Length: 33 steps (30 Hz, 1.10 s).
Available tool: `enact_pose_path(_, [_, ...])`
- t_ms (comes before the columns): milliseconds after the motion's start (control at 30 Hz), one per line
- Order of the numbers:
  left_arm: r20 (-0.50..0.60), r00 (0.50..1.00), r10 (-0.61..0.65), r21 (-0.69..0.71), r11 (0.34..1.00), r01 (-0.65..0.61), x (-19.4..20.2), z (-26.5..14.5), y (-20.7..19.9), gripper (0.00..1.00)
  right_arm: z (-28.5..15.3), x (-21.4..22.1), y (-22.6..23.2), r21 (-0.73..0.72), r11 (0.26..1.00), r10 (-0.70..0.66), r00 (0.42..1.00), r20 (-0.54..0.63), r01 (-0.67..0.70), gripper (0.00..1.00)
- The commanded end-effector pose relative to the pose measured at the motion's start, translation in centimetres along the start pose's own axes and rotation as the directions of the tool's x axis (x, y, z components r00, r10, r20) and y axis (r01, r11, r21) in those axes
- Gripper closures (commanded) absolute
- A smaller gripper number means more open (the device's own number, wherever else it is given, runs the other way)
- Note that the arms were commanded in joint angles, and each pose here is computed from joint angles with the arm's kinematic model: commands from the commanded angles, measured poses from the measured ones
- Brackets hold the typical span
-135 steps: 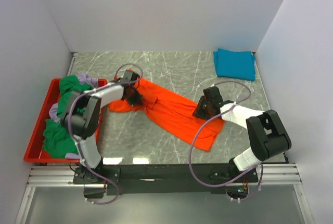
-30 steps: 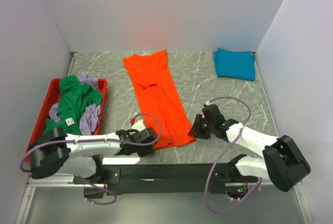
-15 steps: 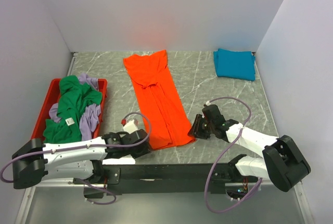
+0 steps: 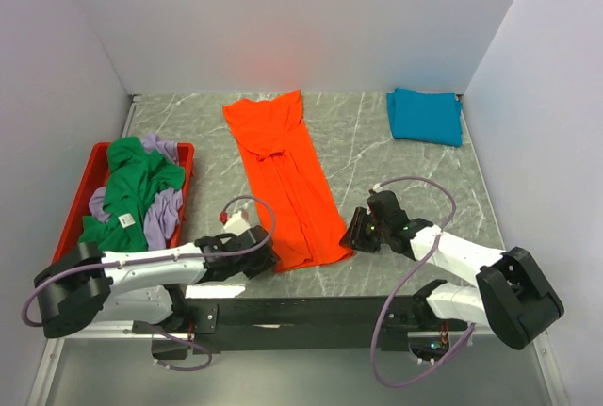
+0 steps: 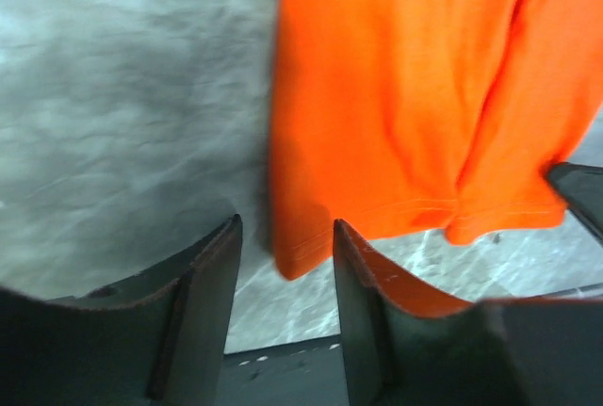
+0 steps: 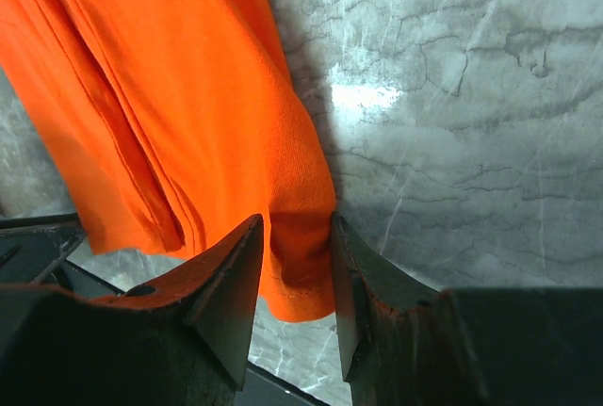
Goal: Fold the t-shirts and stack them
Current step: Fold the tshirt
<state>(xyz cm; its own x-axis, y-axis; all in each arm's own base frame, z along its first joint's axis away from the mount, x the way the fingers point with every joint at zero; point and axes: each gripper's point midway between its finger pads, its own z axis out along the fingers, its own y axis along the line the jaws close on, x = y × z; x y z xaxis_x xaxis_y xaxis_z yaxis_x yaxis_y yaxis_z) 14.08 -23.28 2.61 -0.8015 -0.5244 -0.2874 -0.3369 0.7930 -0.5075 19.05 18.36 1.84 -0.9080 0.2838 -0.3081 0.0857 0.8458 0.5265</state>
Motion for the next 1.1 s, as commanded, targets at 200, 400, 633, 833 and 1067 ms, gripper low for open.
enact_pose_path(200, [-0.078, 0.996, 0.049, -0.064, 0.996, -0.054, 2.2, 0.9, 1.9, 0.79, -0.1, 1.8, -2.0, 0.057, 0.998, -0.007, 0.999, -0.038, 0.009, 0.57])
enact_pose_path(400, [-0.164, 0.98, 0.114, -0.161, 0.977, -0.14, 3.9, -0.9, 5.0, 0.99, -0.3, 3.3, -2.7, 0.051, 0.999, -0.01, 0.997, -0.081, 0.014, 0.57])
enact_pose_path(633, [-0.25, 0.959, 0.135, -0.19, 0.964, -0.185, 4.8, -3.5, 7.8, 0.99, -0.5, 7.2, -2.8, 0.05, 0.997, -0.044, 0.986, -0.162, 0.052, 0.53])
enact_pose_path(833, [-0.292, 0.943, 0.159, -0.164, 0.963, -0.213, 5.2, -4.4, 8.0, 0.99, -1.0, 10.2, -3.4, 0.047, 0.998, -0.039, 0.974, -0.222, 0.051, 0.53])
enact_pose_path(1067, [-0.299, 0.935, 0.19, -0.176, 0.952, -0.25, 5.1, -4.4, 8.5, 0.99, -2.1, 11.6, -3.8, 0.021, 0.998, -0.047, 0.966, -0.253, 0.054, 0.53])
